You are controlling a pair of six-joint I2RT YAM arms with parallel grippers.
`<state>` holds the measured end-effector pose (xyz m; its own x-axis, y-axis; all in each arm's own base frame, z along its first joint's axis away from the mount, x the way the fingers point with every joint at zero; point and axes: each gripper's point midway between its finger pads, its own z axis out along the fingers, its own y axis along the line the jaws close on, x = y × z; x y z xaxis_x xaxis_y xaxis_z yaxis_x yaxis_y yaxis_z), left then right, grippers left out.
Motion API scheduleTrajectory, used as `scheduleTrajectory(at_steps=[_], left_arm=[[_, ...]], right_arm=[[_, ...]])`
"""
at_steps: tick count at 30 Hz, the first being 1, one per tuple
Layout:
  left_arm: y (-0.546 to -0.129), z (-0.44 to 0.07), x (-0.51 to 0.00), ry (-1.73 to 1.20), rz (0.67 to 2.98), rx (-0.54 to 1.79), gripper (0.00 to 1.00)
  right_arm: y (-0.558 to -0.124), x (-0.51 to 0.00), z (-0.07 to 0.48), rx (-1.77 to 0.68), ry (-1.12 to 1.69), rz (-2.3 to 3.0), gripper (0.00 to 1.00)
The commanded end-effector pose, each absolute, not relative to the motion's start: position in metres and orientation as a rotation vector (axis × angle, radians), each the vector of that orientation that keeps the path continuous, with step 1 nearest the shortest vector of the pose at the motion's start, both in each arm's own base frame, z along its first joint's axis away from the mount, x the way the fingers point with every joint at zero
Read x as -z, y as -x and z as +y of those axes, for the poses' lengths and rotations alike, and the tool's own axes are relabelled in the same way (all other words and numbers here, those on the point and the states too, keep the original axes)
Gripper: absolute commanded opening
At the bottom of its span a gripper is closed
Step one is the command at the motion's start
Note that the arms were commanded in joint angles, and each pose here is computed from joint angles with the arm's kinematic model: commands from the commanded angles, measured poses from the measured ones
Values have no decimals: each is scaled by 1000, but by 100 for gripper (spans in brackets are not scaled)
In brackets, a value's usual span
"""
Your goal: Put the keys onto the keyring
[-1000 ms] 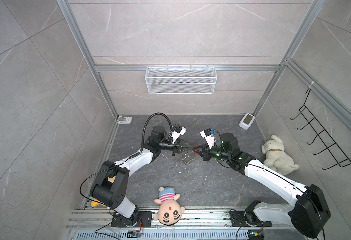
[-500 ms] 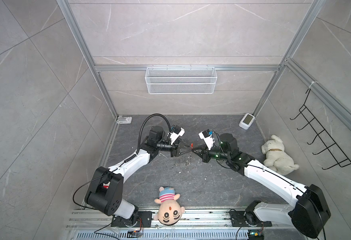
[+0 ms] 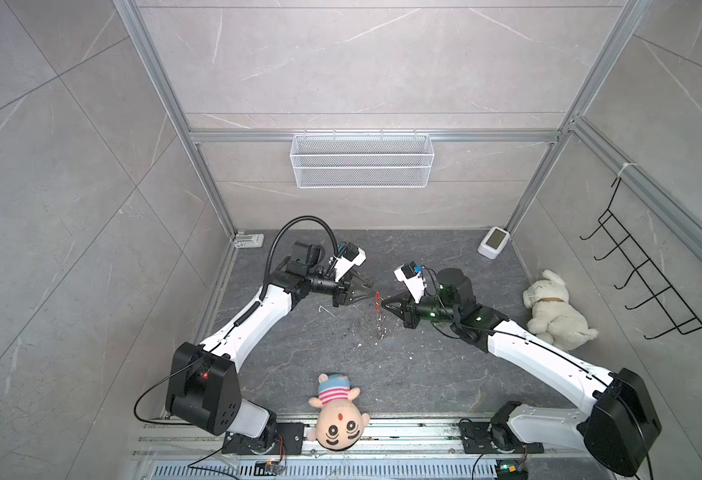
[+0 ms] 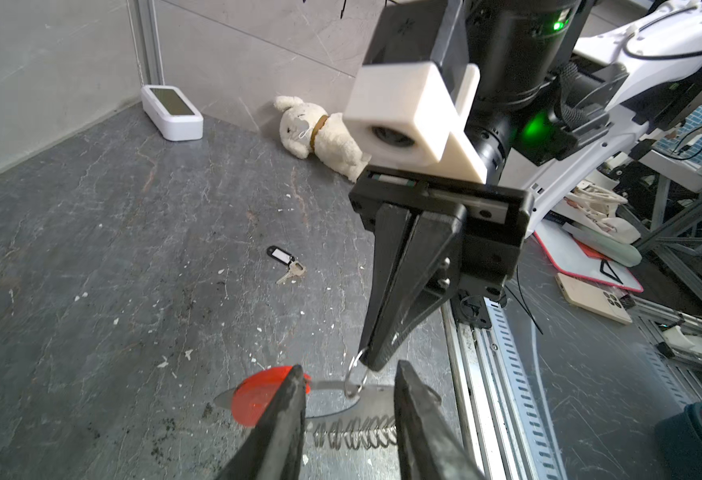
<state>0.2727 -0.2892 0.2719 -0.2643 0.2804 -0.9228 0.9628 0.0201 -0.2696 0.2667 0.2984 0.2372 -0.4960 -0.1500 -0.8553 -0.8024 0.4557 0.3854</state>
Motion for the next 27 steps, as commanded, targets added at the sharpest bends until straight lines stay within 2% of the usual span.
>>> scheduleTrajectory(at_steps=[1,14,19,21,24,27], left_arm=[[-259,-290,-270,-1347,1627,1392,36],[-252,-292,-266,-1308,1605,1517,34],[-281,-292,-255,-1107,1663,1361,31],[-290,-290,-261,-1016,1618,1308,28],[-288,-288,-268,-956,1574,1306,22],[-277,-293,-270,-978,1557,1320,22]], right_arm=[[-260,-256,304,-1078,846,1855,0],[-271,-270,296,-1037,732,1802,0],[-280,-290,291,-1076,581,1697,0],[-284,-299,288,-1089,528,1642,0],[-288,-309,288,-1110,492,1595,0],[-290,-316,291,-1139,474,1560,0]])
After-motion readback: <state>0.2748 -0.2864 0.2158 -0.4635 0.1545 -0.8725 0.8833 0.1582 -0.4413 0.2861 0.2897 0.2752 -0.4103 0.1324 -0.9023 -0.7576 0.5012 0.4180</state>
